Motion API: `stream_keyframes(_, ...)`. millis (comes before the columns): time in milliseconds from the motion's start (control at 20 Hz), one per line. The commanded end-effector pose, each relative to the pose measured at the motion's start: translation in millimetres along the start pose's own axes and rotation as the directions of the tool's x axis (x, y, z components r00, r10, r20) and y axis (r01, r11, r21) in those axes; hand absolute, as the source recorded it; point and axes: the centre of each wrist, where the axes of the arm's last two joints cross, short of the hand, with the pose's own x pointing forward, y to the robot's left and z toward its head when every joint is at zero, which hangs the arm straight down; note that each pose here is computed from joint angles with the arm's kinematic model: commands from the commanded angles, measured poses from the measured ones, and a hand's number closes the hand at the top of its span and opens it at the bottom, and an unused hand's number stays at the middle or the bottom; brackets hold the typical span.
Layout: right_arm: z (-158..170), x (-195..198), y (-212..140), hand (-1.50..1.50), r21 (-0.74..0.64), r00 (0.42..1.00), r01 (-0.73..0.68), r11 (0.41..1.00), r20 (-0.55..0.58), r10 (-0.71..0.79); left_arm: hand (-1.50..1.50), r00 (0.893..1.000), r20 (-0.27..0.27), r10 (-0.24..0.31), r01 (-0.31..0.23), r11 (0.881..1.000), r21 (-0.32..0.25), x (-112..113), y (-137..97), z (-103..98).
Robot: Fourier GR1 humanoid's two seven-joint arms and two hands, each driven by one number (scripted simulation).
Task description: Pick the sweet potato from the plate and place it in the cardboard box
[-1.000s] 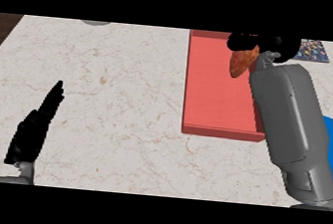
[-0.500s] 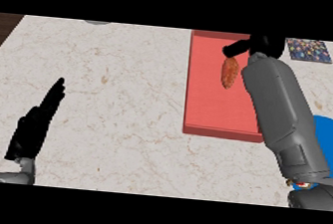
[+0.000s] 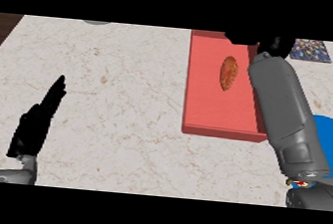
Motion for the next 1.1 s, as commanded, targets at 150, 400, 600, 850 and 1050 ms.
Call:
stream_keyframes(150,-15,-22,-37,-1.5,-0.154,0.959,0.284,0.946,0.029,-0.283,0.0,1.0,-0.023,0.005,-0.004,1.0,0.014,-11,13,17)
stream_keyframes(400,-22,-32,-70,-1.5,-0.271,0.941,0.33,0.904,0.015,-0.339,0.0,0.999,-0.039,-0.003,0.004,1.0,0.031,-13,-1,13)
stream_keyframes(600,-28,-85,-128,-1.5,-0.34,0.945,0.305,0.889,-0.004,-0.326,0.0,0.999,-0.053,-0.001,0.003,0.999,0.047,-19,11,13)
stream_keyframes(850,0,-136,-194,-1.5,-0.321,0.942,0.322,0.89,0.02,-0.334,0.0,0.998,-0.056,-0.016,0.019,0.998,0.056,-20,33,22)
stream_keyframes(1050,4,-154,-263,-1.5,-0.278,0.938,0.346,0.896,0.071,-0.34,0.0,1.0,-0.012,0.002,-0.001,0.999,0.05,-12,18,17)
